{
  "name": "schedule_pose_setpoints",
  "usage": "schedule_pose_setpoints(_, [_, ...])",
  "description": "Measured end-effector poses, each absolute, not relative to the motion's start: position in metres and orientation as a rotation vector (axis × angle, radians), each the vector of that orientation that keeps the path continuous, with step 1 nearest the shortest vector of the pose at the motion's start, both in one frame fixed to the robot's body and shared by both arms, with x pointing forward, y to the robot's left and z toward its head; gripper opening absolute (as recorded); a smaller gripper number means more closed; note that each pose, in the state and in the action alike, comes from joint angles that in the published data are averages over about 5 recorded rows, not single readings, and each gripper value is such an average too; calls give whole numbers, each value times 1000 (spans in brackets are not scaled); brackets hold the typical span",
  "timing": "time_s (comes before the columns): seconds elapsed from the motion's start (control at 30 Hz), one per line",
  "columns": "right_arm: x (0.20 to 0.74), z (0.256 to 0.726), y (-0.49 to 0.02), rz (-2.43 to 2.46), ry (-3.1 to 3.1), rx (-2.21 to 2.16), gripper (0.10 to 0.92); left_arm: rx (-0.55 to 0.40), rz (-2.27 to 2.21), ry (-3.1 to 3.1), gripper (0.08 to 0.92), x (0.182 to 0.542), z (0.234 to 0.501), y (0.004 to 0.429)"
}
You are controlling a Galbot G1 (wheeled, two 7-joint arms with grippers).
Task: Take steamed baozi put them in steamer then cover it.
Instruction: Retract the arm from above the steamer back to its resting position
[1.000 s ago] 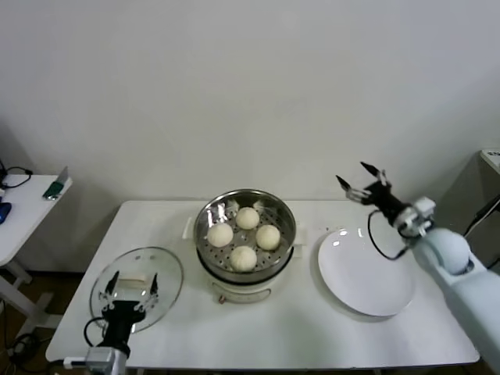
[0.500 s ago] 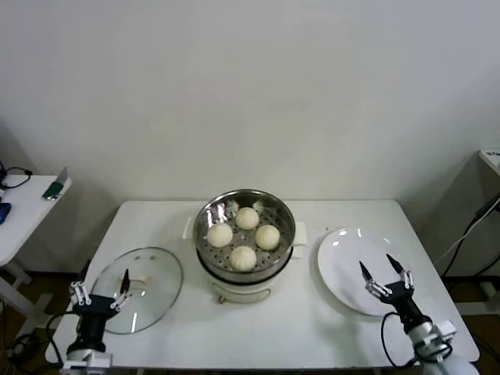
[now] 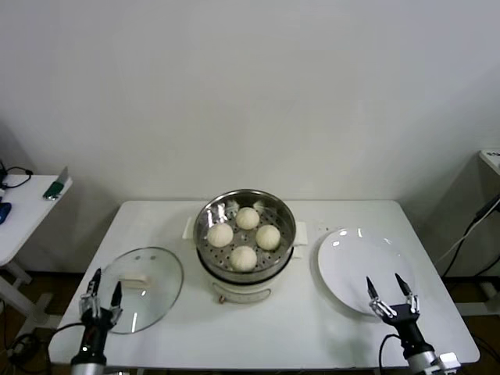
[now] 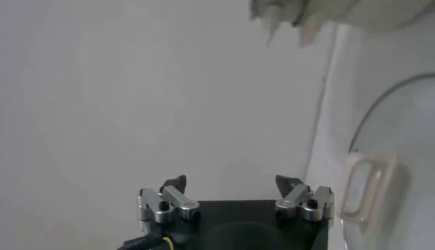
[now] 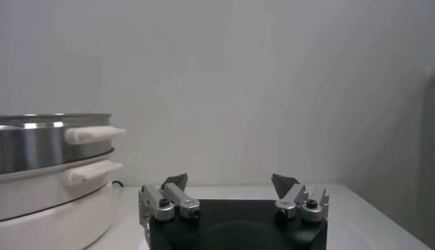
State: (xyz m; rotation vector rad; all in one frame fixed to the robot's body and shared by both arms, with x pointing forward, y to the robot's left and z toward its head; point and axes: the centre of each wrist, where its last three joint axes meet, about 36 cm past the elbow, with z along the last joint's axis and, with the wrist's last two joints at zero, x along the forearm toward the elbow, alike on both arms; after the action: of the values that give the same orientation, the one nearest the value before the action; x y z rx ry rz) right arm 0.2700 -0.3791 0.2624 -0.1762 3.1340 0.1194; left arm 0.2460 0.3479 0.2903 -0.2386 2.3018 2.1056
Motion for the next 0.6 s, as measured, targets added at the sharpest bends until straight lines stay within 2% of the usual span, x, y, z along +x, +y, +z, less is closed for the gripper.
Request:
schedule_pose_setpoints(0.4, [252,255,-377,159,3136,-99,823,-81,2224,2161,823,260,244,375])
schedule_pose_setpoints(0.6, [245,252,-377,169,3132,-66,823,-46,2257,2144,823,274,229,387])
